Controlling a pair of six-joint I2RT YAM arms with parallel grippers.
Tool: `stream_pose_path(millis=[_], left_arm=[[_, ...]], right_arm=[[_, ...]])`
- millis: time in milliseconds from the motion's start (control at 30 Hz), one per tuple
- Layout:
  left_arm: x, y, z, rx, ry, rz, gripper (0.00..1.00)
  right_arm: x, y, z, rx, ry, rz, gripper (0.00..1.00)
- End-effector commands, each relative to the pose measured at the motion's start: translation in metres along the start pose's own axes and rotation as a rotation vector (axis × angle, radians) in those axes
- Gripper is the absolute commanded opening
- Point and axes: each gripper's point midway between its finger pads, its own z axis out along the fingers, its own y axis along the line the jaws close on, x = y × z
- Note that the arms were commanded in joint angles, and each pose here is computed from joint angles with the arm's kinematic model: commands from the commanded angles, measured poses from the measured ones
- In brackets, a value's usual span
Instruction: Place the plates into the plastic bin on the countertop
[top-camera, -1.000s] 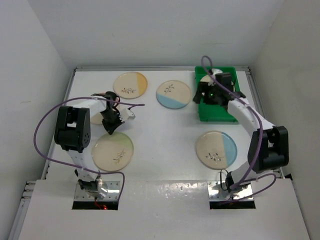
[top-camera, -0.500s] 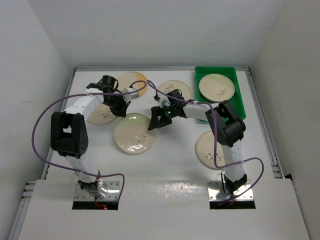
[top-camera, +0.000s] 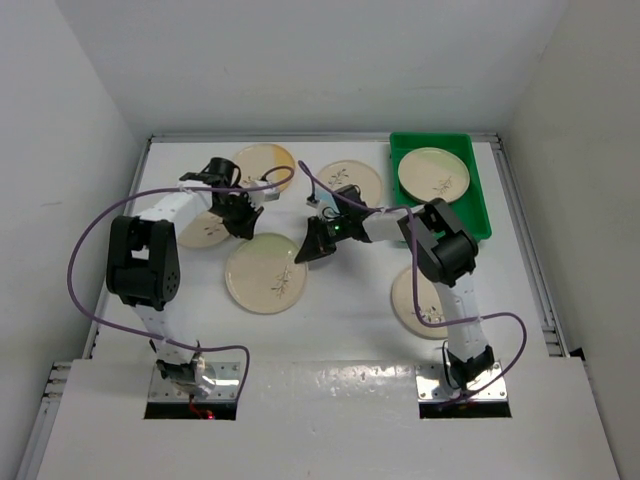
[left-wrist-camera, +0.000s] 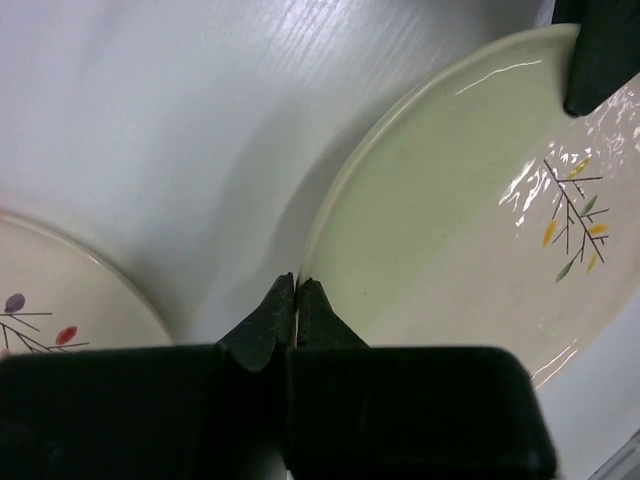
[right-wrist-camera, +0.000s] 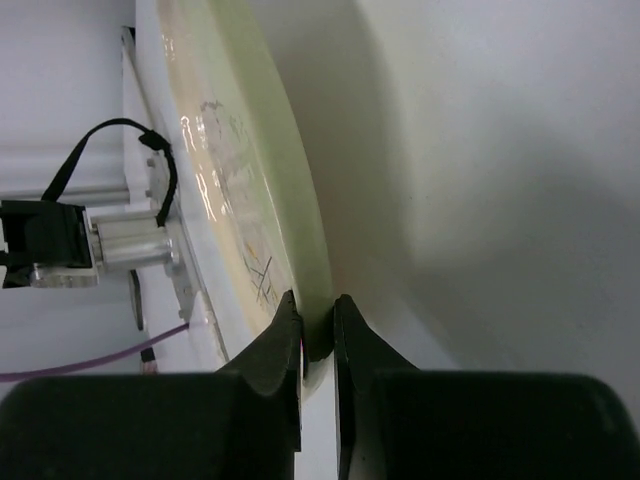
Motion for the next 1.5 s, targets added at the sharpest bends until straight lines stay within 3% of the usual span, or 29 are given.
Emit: stream_pose_path(millis=[0, 33, 67, 133, 233, 300, 367, 533, 633, 700, 900, 1067, 1300, 1467], left_arm=[[-0.034, 0.006, -0.016, -0.037, -0.095, 0.018, 0.00], [-0.044, 0.013, -0.023, -0.067, -0.110, 0.015, 0.01], [-0.052, 0.016, -0.027, -0.079, -0.127, 0.007, 0.10], [-0.062, 0.023, -0.041, -0.108, -0.146, -0.049, 0.46], [-0.093, 0.037, -0.068, -0.132, -0.235, -0.075, 0.70], [-0.105, 0.054, -0.092, -0.178, -0.293, -0.105, 0.77], [-0.117, 0.068, -0.114, -0.231, -0.334, -0.126, 0.77], [-0.087, 0.125, -0.134, -0.454, -0.303, -0.320, 0.77], [-0.071, 0.134, -0.136, -0.477, -0.294, -0.384, 0.77], [-0.061, 0.142, -0.140, -0.493, -0.294, -0.405, 0.77], [-0.029, 0.157, -0.150, -0.587, -0.261, -0.459, 0.77], [0.031, 0.183, -0.153, -0.653, -0.214, -0.661, 0.77], [0.123, 0.210, -0.120, -0.649, -0.083, -0.897, 0.80], [0.148, 0.225, -0.095, -0.581, -0.065, -0.947, 0.80]], right_arm=[[-0.042, 0.034, -0.031, -0.071, -0.120, -0.029, 0.00], [-0.056, 0.044, -0.047, -0.077, -0.161, -0.033, 0.00], [-0.067, 0.045, -0.059, -0.080, -0.200, -0.025, 0.00], [-0.081, 0.042, -0.083, -0.072, -0.265, -0.011, 0.00], [-0.120, 0.059, -0.144, -0.082, -0.435, -0.013, 0.00], [-0.144, 0.049, -0.198, -0.051, -0.594, 0.000, 0.00], [-0.158, 0.031, -0.243, -0.022, -0.745, 0.068, 0.00], [-0.168, -0.048, -0.369, 0.115, -1.222, 0.358, 0.00], [-0.150, -0.095, -0.417, 0.214, -1.405, 0.509, 0.00], [-0.146, -0.113, -0.429, 0.274, -1.455, 0.555, 0.00], [-0.144, -0.156, -0.436, 0.366, -1.456, 0.634, 0.00], [-0.129, -0.176, -0.427, 0.489, -1.416, 0.683, 0.00], [-0.099, -0.196, -0.403, 0.709, -1.207, 0.789, 0.52], [-0.081, -0.196, -0.402, 0.891, -1.082, 0.770, 0.56]])
